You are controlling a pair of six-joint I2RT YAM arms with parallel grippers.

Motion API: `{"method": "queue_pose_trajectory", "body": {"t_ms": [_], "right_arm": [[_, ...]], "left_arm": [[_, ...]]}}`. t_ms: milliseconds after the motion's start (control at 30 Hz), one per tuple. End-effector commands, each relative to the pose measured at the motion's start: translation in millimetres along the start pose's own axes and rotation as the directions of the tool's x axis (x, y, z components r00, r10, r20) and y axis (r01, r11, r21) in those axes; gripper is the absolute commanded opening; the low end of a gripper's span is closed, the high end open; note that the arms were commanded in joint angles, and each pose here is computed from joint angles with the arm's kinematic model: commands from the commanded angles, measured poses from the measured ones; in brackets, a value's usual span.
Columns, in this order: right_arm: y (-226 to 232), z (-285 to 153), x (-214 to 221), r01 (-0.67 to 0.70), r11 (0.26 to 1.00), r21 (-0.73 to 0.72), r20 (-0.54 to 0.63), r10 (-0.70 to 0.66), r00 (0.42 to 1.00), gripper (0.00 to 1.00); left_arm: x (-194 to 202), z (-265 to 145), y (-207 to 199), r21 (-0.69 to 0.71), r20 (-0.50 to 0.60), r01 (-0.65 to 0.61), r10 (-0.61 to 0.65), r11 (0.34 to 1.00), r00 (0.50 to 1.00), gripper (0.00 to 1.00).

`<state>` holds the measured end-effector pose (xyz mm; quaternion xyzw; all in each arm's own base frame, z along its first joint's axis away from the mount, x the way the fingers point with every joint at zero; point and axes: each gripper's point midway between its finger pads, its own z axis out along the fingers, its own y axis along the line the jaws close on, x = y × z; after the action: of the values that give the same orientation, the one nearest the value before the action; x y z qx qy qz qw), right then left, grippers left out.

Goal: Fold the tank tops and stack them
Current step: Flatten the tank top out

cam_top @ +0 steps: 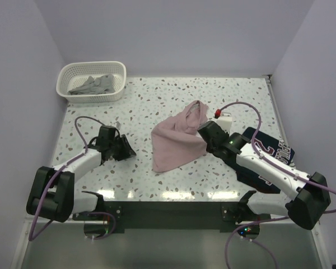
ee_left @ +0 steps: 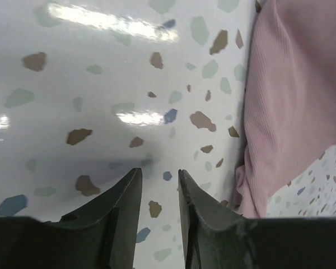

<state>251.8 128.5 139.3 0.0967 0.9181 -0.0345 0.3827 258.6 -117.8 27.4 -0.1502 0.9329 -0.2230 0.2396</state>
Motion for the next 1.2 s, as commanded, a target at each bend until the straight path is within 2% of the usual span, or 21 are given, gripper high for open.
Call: {"method": "queue_pose_trajectory", "body": {"t_ms": [0, 133, 267, 367, 500, 667, 767, 800, 900, 933, 1067, 1167], "right_arm": [[-17, 2, -5, 0.006, 0.998, 0.061, 0.027, -0.008, 1.0, 0.0], [-21, 9, -2, 0.011, 0.997, 0.08, 0.015, -0.013, 1.0, 0.0], [-22, 11, -2, 0.01, 0.996, 0.085, 0.013, -0.011, 1.0, 0.0], [-25, 11, -4, 0.012, 0.996, 0.091, 0.016, -0.013, 1.0, 0.0], [-28, 10, -9, 0.002, 0.996, 0.091, 0.023, -0.004, 1.0, 0.0], [-25, 4, -22, -0.009, 0.997, 0.074, 0.045, 0.006, 0.999, 0.0], [-20, -5, -37, -0.017, 0.999, 0.049, 0.065, 0.013, 0.998, 0.0], [-18, -9, -42, -0.018, 0.999, 0.039, 0.072, 0.015, 0.997, 0.0], [-12, -23, -71, -0.024, 1.0, 0.019, 0.121, 0.021, 0.992, 0.0], [-12, -28, -80, -0.024, 1.0, 0.018, 0.138, 0.022, 0.99, 0.0], [-2, -59, -133, -0.052, 0.998, -0.038, 0.224, 0.06, 0.973, 0.0], [6, -77, -154, -0.065, 0.993, -0.1, 0.258, 0.089, 0.962, 0.0]], "left_arm": [[5, 2, -35, 0.143, -0.006, -0.085, 0.087, 0.986, 0.996, 0.38], [39, 5, -69, 0.228, -0.069, -0.126, 0.145, 0.965, 0.987, 0.41], [56, 8, -80, 0.277, -0.095, -0.091, 0.122, 0.956, 0.988, 0.42], [65, 10, -87, 0.319, -0.114, -0.086, 0.128, 0.944, 0.985, 0.5], [66, 14, -101, 0.375, -0.115, -0.084, 0.136, 0.923, 0.984, 0.59], [60, 30, -113, 0.403, -0.106, -0.074, 0.126, 0.912, 0.986, 0.61], [60, 46, -115, 0.382, -0.13, -0.062, 0.12, 0.922, 0.984, 0.48], [54, 49, -119, 0.378, -0.122, -0.063, 0.117, 0.923, 0.986, 0.32], [26, 53, -118, 0.295, -0.075, -0.062, 0.088, 0.954, 0.993, 0.06], [12, 47, -120, 0.28, -0.037, -0.073, 0.087, 0.957, 0.996, 0.02], [-65, 8, -104, 0.1, 0.124, -0.052, 0.04, 0.994, 0.992, 0.0], [-123, -48, -107, 0.025, 0.304, -0.095, 0.083, 0.995, 0.949, 0.0]]}}
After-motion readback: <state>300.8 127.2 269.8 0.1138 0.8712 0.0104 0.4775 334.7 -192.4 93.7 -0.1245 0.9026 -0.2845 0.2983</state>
